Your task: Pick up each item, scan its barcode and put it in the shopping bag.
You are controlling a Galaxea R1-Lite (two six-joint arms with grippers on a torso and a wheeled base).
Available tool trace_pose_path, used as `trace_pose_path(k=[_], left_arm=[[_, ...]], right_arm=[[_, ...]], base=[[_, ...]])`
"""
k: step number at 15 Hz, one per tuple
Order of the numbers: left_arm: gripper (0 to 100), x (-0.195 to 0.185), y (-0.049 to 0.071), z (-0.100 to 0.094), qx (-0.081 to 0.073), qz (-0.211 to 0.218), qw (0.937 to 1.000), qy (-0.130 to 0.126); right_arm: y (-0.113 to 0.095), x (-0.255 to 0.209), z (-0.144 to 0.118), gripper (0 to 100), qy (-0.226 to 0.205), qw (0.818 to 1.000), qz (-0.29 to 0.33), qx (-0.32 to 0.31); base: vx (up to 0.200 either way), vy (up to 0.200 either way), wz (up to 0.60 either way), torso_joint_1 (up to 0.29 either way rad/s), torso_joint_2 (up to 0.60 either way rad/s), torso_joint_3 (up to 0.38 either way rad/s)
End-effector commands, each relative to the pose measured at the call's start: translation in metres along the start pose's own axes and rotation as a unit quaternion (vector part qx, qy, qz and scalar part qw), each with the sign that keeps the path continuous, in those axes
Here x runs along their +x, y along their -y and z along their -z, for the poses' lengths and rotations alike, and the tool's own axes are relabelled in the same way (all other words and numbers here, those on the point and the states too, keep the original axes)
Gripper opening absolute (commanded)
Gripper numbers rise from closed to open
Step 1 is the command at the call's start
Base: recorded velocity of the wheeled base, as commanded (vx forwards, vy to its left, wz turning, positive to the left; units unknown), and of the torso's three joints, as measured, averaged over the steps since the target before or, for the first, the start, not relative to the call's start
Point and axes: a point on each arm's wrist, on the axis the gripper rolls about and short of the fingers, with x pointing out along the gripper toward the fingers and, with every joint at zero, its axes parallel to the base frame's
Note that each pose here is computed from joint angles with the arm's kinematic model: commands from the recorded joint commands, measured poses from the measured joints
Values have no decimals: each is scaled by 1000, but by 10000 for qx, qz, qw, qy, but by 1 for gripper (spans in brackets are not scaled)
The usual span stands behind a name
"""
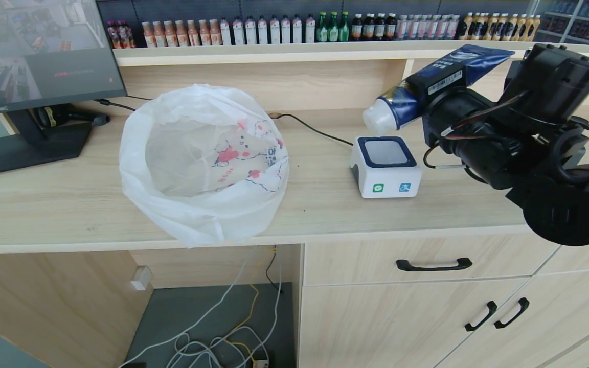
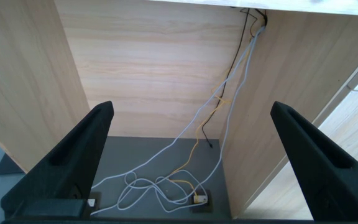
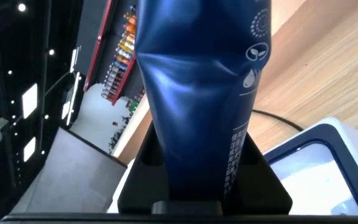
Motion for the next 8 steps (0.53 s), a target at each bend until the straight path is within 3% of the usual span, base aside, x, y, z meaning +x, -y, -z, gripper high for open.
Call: trace_pose_path(k=[1, 3, 6, 8], left_arm=[[100, 0, 0, 0, -3, -6, 10000, 3], [100, 0, 0, 0, -3, -6, 10000, 3], [100, 0, 0, 0, -3, 2, 10000, 3], [100, 0, 0, 0, 4, 2, 10000, 3]], right_arm=[[-18, -21, -14, 0, 60, 9997, -185, -122], [-24, -38, -20, 0, 42, 9985, -244, -484], [-50, -61, -26, 0, 23, 9921, -644, -1077], [-54, -70, -25, 0, -3, 9850, -704, -1575]], base=[[0, 0, 0, 0, 0, 0], [0, 0, 0, 0, 0, 0], [0, 0, 0, 0, 0, 0], [0, 0, 0, 0, 0, 0]])
